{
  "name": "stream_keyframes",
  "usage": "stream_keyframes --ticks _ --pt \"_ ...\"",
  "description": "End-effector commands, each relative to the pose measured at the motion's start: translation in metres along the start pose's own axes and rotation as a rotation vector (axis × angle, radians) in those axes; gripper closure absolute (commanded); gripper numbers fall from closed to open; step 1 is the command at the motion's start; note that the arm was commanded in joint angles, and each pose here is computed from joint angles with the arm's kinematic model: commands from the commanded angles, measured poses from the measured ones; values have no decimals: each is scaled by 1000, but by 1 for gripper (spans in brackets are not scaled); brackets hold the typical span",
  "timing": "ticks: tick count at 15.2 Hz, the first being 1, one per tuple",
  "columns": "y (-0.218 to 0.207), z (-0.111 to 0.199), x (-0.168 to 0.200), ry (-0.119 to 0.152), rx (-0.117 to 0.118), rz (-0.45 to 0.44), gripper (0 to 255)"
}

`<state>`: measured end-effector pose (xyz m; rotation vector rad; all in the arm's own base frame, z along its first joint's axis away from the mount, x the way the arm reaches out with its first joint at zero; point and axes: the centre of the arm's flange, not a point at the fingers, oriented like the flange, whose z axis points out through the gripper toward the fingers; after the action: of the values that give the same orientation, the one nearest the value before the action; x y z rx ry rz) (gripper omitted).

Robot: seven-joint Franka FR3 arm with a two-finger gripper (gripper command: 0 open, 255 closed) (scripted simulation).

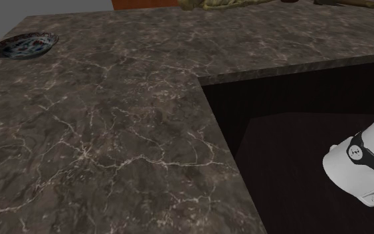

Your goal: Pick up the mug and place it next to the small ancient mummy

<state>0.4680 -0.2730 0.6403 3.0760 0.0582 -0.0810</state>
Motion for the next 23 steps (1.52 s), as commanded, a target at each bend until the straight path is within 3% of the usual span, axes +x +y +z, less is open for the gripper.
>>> stream_keyframes --ticks 1,10,23 --pt "25 0 -10 0 -1 -2 255" --pt "133 9 -52 0 -1 -2 255" --pt "128 77 -48 0 -1 -2 255"
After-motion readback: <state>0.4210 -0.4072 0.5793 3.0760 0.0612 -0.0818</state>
